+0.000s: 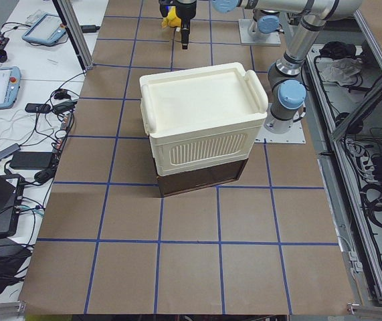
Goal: Pull drawer sideways
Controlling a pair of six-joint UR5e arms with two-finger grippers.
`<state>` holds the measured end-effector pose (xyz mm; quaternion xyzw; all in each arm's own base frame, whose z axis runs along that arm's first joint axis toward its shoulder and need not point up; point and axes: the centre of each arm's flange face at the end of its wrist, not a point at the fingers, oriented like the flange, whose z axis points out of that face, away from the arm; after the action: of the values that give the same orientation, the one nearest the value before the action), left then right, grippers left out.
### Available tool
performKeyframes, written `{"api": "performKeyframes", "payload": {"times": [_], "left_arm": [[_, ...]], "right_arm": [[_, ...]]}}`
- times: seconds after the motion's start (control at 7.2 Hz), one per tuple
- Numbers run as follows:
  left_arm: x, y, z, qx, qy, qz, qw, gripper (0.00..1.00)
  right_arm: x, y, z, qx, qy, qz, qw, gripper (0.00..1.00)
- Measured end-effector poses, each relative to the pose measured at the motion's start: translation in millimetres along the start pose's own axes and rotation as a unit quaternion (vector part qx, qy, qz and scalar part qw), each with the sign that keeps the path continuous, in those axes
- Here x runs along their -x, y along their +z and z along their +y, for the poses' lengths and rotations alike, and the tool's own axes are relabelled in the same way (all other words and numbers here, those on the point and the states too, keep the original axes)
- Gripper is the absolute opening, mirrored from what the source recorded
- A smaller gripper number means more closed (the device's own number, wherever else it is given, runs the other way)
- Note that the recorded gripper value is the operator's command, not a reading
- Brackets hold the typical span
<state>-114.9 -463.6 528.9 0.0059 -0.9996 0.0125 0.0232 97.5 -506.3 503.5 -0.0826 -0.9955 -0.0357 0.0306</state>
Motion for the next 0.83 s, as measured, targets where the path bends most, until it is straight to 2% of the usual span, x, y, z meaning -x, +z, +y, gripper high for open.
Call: {"api": "performKeyframes", "payload": {"times": [0.83], "left_arm": [[1.6,-6.8,5.7,-0.007,-0.008,-0.002,0.9999,1.0]], "right_arm": [[0.0,0.0,0.0,0.0,0.0,0.0,1.0,1.0]]}}
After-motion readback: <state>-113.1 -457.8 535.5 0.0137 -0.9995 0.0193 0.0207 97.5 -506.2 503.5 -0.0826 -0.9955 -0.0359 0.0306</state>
